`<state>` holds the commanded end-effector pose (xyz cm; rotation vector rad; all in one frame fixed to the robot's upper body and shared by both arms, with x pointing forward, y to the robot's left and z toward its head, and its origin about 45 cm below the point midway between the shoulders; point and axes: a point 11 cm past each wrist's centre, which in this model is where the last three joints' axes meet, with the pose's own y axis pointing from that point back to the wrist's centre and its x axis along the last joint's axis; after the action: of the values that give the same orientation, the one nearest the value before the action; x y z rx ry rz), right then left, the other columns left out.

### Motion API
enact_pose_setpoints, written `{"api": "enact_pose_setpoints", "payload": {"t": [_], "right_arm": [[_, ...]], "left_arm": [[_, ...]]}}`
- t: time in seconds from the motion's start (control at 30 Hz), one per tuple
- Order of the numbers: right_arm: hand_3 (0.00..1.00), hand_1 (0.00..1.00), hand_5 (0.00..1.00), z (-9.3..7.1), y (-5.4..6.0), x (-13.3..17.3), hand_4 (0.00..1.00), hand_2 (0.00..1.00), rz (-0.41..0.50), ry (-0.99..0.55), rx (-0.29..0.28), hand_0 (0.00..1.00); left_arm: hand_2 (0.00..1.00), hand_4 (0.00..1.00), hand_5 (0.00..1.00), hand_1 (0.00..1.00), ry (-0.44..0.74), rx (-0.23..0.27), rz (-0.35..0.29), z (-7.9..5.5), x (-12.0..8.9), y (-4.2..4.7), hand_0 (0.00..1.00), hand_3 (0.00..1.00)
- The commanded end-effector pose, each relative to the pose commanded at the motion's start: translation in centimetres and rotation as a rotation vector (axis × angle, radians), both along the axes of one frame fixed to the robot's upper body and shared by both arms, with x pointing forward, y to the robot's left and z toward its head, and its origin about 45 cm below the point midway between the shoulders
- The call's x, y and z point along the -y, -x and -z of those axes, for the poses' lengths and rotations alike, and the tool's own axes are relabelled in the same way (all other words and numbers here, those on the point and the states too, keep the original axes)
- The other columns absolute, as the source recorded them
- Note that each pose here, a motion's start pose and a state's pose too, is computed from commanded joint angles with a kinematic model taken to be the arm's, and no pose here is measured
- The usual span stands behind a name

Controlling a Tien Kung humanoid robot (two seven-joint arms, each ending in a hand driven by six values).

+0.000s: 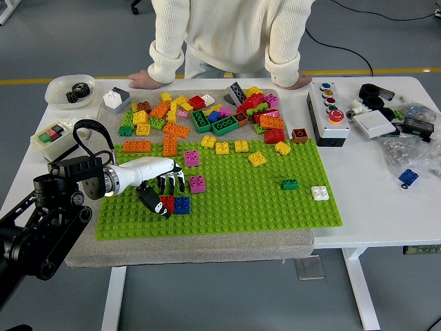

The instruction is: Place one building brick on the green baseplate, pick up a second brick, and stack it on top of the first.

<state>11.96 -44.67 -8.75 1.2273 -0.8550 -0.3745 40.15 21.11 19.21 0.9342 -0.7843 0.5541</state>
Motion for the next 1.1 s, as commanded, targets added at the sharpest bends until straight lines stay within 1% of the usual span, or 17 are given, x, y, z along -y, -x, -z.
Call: {"api": "enact_pose_setpoints", "payload": {"t": [0.23, 0.33, 0.53, 0.57, 0.93, 0.97, 1.1], "right_arm": [[0.601, 0.643, 0.409, 0.02, 0.0, -0.06, 0.826, 0.715, -0.002, -0.001, -0.001, 0.741], [0.601, 0.643, 0.409, 0.03, 0.03, -0.05, 0.826, 0.715, -0.002, -0.002, -0.001, 0.741], [0.602, 0.643, 0.408, 0.09, 0.12, -0.15, 0.827, 0.715, -0.002, -0.004, -0.004, 0.741], [0.602, 0.644, 0.408, 0.1, 0.12, -0.17, 0.827, 0.717, -0.003, -0.004, -0.004, 0.74], [0.603, 0.643, 0.408, 0.1, 0.15, -0.15, 0.827, 0.716, -0.004, -0.004, -0.005, 0.74], [0.602, 0.644, 0.408, 0.09, 0.12, -0.15, 0.828, 0.716, -0.004, -0.004, -0.005, 0.74], [0.602, 0.644, 0.408, 0.07, 0.1, -0.11, 0.828, 0.716, -0.003, -0.003, -0.004, 0.74]], "left_arm": [[0.47, 0.998, 0.004, 0.405, -0.005, -0.007, 0.009, -0.13, 0.02, 0.13, 0.475, 0.533], [0.47, 0.998, 0.004, 0.405, -0.01, -0.018, 0.017, -0.07, 0.07, 0.26, 0.475, 0.533], [0.47, 0.998, 0.009, 0.406, -0.007, -0.011, 0.014, -0.14, 0.01, 0.2, 0.479, 0.532], [0.482, 0.998, 0.04, 0.412, -0.005, -0.009, 0.012, -0.15, -0.02, 0.17, 0.487, 0.536], [0.49, 0.998, 0.049, 0.414, -0.002, -0.008, 0.005, 0.09, -0.1, 0.13, 0.489, 0.534], [0.5, 0.998, 0.091, 0.421, -0.002, -0.008, 0.005, 0.06, -0.11, 0.11, 0.501, 0.534], [0.5, 0.998, 0.091, 0.421, -0.001, -0.011, 0.007, 0.05, -0.13, 0.11, 0.501, 0.534]]}}
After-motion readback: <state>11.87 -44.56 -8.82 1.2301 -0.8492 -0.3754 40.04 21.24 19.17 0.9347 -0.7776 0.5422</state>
